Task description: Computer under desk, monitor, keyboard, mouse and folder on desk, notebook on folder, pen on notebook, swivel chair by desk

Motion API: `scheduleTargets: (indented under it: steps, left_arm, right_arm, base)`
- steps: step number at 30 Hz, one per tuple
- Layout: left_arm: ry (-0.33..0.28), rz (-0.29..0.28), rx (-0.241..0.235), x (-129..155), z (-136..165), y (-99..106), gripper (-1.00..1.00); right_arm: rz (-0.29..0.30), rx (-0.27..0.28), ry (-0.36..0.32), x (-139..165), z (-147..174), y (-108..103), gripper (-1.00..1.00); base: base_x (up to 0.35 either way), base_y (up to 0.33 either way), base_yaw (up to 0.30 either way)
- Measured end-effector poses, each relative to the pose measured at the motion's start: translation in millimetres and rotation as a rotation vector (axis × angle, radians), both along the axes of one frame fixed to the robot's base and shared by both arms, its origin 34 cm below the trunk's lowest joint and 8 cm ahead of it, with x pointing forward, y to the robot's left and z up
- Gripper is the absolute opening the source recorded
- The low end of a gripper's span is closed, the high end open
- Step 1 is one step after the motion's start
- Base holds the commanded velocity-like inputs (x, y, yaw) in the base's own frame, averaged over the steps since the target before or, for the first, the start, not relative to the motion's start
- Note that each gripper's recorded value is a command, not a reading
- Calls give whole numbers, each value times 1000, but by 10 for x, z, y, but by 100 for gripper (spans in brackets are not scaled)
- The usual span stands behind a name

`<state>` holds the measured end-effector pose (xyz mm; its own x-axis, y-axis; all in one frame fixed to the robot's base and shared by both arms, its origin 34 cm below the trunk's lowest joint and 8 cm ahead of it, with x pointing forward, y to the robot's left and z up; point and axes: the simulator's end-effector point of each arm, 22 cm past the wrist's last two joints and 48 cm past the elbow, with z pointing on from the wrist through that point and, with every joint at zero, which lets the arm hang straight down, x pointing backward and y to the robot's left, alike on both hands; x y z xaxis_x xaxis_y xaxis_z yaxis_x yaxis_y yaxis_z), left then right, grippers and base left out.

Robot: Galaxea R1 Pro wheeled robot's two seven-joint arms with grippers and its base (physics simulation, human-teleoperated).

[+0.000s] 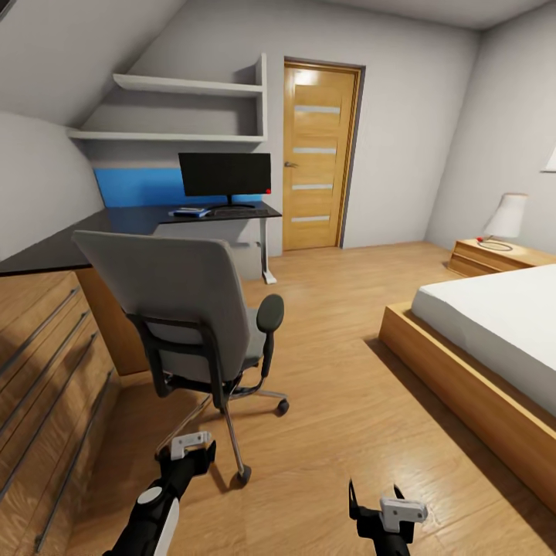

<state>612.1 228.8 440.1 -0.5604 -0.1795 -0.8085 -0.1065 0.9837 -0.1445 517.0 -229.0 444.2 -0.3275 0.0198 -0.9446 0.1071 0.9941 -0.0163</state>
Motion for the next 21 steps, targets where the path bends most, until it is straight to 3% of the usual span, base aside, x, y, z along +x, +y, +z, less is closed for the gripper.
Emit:
scheduleTargets:
  steps: [9, 21]
  left_arm:
    - [-146, 11, 26, 188, 307, 59, 100]
    - [-184, 16, 41, 238, 439, 131, 100]
  right_arm:
    - [0, 1, 2, -27, -68, 3, 100]
    - [-1, 1, -5, -16, -37, 0, 100]
  base:
    - [0, 0, -1]
    - [0, 0, -118]
